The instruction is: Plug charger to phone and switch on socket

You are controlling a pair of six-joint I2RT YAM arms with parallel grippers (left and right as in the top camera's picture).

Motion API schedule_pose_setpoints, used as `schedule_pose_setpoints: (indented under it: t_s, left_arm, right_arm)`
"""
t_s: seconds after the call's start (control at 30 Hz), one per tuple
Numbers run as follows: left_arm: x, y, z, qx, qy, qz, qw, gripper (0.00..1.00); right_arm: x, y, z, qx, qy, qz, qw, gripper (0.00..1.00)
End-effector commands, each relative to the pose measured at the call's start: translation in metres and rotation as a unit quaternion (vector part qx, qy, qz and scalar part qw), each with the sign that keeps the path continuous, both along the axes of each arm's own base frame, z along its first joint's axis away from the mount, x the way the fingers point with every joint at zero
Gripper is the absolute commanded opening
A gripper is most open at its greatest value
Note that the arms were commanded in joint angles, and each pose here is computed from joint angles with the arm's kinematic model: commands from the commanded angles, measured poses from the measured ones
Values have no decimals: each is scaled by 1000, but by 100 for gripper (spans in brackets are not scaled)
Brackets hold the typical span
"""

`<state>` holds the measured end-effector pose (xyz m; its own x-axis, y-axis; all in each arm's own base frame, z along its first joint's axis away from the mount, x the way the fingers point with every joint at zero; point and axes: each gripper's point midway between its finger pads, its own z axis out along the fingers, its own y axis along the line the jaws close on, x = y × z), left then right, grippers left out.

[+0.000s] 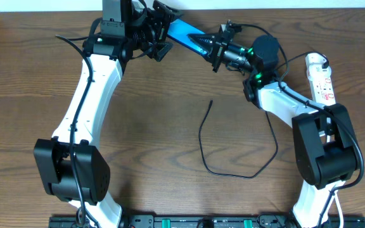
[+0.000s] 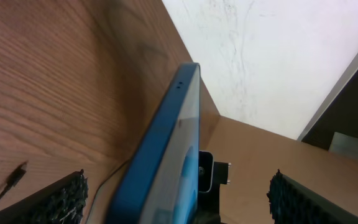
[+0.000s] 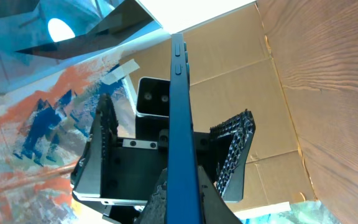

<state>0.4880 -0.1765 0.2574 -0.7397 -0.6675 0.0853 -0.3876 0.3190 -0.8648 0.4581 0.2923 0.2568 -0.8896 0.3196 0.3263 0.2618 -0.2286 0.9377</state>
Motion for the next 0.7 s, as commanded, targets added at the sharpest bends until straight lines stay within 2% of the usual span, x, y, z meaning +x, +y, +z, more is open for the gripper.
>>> schedule_pose_setpoints:
  t_s: [0.0, 0.43, 0.53, 0.67]
  left_arm:
    - [0, 2, 8, 11, -21, -2, 1000, 92]
    - [0, 2, 8, 18, -30, -9, 999, 90]
    - [3, 5, 7, 26, -31, 0, 999, 72]
    - [3, 5, 7, 26, -32, 1, 999, 70]
  right_arm:
    - [4, 4, 21, 17, -23, -15, 999, 1]
    - [4, 5, 34, 26, -44, -18, 999, 1]
    - [2, 8, 34, 25, -44, -13, 999, 1]
    - [0, 12, 34, 26, -44, -9, 999, 1]
